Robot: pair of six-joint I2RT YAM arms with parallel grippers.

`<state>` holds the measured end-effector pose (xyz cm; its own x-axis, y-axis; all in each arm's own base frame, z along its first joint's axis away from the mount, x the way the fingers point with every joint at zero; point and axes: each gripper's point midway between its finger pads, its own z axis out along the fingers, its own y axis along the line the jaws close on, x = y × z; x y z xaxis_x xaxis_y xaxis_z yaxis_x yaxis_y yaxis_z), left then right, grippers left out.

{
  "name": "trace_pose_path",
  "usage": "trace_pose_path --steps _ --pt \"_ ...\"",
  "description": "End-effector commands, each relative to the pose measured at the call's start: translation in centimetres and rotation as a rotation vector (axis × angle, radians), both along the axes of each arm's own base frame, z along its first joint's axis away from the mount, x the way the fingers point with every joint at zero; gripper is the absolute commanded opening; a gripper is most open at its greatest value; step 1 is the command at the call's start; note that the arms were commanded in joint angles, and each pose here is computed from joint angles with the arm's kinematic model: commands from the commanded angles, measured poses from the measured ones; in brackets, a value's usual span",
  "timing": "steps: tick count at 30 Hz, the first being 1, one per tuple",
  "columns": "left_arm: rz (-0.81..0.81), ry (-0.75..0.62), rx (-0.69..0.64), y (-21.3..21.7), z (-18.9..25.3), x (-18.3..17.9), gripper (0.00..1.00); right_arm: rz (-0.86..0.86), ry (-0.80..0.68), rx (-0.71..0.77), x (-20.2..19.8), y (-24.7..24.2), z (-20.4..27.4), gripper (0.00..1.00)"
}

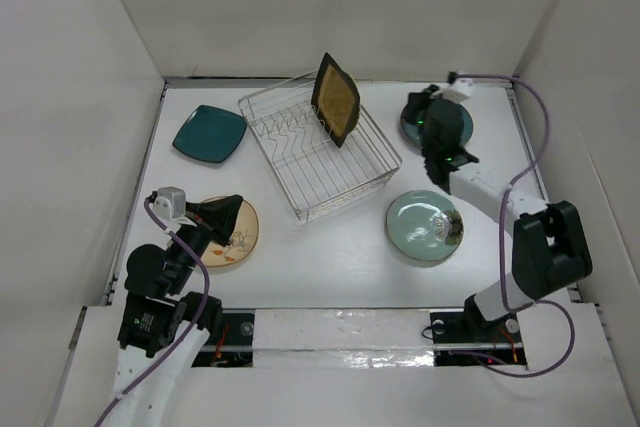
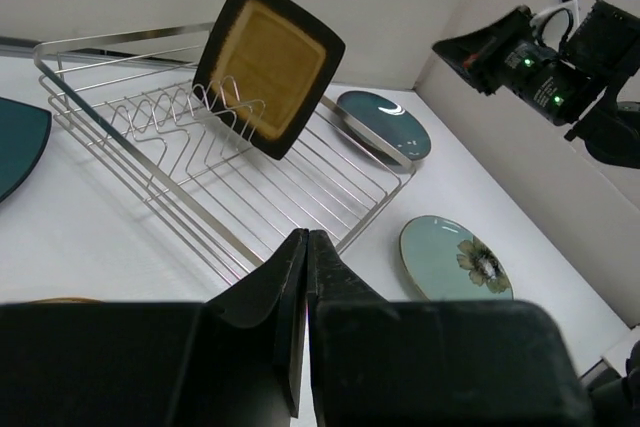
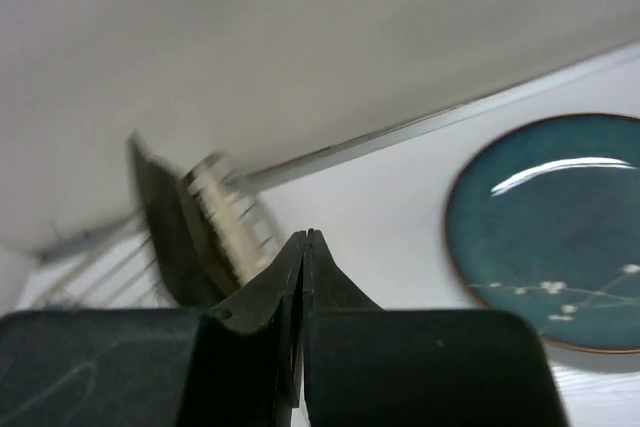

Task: Load the plates into the dish rack

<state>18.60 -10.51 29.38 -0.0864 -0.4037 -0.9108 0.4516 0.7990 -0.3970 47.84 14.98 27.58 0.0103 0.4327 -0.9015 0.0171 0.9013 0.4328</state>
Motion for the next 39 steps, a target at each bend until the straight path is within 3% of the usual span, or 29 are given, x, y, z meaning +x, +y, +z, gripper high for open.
trace_pose_path --steps 1,4,6,7,8,11,12,17,19,26,29,30,35,36,39 --pt "0.003 -0.073 -0.016 0.2 1.8 -0.4 0.0 -0.033 0.121 0.233 1.1 -6.7 -4.9 0.0" --pt "0.001 -0.076 -0.018 0.2 1.9 -0.5 0.0 -0.06 0.165 0.341 0.8 -10.2 -8.1 0.0" --pt "-0.005 -0.082 -0.021 0.1 2.0 -0.7 0.0 -0.092 0.194 0.36 0.6 -11.9 -9.7 0.07" --pt "-0.006 -0.081 -0.02 0.1 2.0 -0.7 0.0 -0.114 0.21 0.37 0.6 -12.7 -10.4 0.15" --pt "-0.006 -0.08 -0.018 0.1 2.0 -0.6 0.0 -0.142 0.232 0.388 0.8 -14.1 -11.5 0.34" --pt "-0.006 -0.076 -0.017 0.0 1.9 -0.5 0.0 -0.157 0.297 0.435 1.4 -15.2 -14.2 0.64" --pt "-0.005 -0.075 -0.017 0.1 1.9 -0.5 0.01 -0.167 0.305 0.454 1.6 -16.1 -14.7 0.68" --pt "-0.003 -0.068 -0.015 0.0 1.7 -0.4 0.21 -0.144 0.335 0.535 3.1 -16.3 -16.7 0.75" --pt "-0.006 -0.067 -0.014 0.0 1.7 -0.4 0.24 -0.15 0.358 0.554 3.5 -16.5 -17.8 0.75" --pt "0.001 -0.055 -0.014 0.1 1.6 -0.2 0.26 -0.168 0.384 0.652 5.4 -16.7 -19.4 0.7" --pt "0.009 -0.054 -0.01 0.2 1.6 0.0 0.27 -0.168 0.411 0.713 6.2 -16.7 -21.0 0.54" --pt "0.016 -0.053 -0.009 0.3 1.6 0.0 0.27 -0.183 0.422 0.75 6.3 -16.7 -21.8 0.41" --pt "0.033 -0.048 -0.008 0.5 1.5 0.2 0.28 -0.165 0.425 0.84 6.8 -16.4 -23.0 0.16" --pt "0.033 -0.051 -0.007 0.6 1.6 0.2 0.28 -0.161 0.42 0.857 6.8 -16.7 -23.0 0.06" --pt "0.034 -0.046 -0.006 0.6 1.5 0.3 0.28 -0.16 0.395 0.859 6.5 -16.7 -22.5 0.0"
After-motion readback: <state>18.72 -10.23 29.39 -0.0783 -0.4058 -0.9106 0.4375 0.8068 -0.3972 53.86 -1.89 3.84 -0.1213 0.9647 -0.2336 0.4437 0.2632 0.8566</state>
